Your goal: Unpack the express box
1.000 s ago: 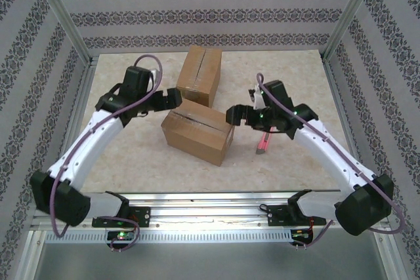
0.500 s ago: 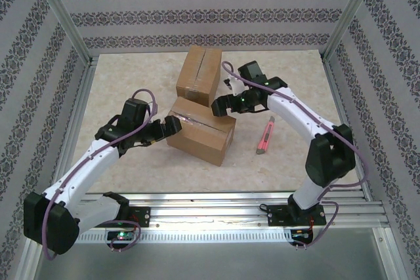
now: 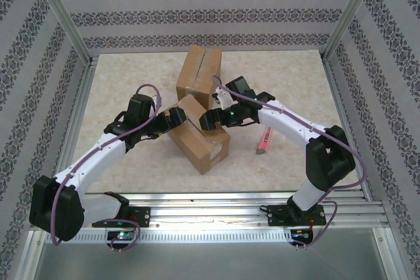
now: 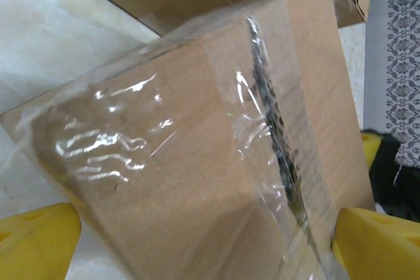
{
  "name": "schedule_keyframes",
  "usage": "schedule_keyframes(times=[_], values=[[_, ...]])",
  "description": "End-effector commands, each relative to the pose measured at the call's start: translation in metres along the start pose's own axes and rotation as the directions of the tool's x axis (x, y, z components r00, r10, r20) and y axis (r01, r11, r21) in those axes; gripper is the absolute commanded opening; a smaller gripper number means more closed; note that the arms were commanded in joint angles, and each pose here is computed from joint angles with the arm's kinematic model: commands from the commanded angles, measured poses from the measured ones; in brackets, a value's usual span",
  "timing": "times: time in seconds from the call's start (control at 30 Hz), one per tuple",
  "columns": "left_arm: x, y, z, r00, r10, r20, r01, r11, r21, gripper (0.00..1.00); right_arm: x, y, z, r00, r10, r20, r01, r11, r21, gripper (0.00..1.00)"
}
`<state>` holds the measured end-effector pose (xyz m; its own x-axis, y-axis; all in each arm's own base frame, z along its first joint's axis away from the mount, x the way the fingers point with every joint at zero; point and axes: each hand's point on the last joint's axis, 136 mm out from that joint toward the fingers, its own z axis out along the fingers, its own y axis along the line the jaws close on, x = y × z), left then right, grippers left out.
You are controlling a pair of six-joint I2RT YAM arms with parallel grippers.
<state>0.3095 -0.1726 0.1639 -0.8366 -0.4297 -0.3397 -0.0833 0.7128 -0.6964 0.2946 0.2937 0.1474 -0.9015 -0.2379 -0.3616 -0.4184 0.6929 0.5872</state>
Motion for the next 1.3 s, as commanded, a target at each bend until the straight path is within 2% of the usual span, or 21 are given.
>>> schedule_keyframes(times=[0.0,0.37,0.6,0.73,0.87,1.0,1.27], values=[[-0.001,-0.017,0.006,1.000,0.009,-0.004,-0.008,0.997,0.070,0.99,0.002,0.007,0.005,1.000,0.022,0.018,-0.022,1.000,0.005,0.96],[0.001,-0.014,-0.005,1.000,0.007,0.016,-0.008,0.998,0.056,0.99,-0.029,0.013,-0.039,0.989,0.039,0.145,-0.045,0.998,0.042,0.98],[0.000,-0.018,-0.021,0.999,0.032,0.038,-0.034,0.998,0.046,0.99,-0.036,-0.007,-0.071,0.960,0.138,0.243,-0.170,0.978,0.117,0.98],[-0.002,-0.015,-0.033,0.996,0.068,0.054,-0.068,0.998,-0.002,0.99,-0.016,-0.046,-0.095,0.921,0.236,0.310,-0.321,0.911,0.259,0.98],[-0.001,-0.005,-0.045,0.992,0.118,0.041,-0.114,0.989,-0.091,0.99,0.022,-0.096,-0.115,0.864,0.319,0.388,-0.468,0.794,0.388,0.98],[0.002,0.003,-0.053,0.988,0.156,0.021,-0.151,0.977,-0.150,0.99,0.065,-0.130,-0.114,0.830,0.407,0.382,-0.552,0.702,0.451,0.98],[0.005,0.007,-0.055,0.983,0.186,0.004,-0.182,0.969,-0.168,0.99,0.116,-0.178,-0.089,0.783,0.521,0.341,-0.615,0.565,0.550,0.96]])
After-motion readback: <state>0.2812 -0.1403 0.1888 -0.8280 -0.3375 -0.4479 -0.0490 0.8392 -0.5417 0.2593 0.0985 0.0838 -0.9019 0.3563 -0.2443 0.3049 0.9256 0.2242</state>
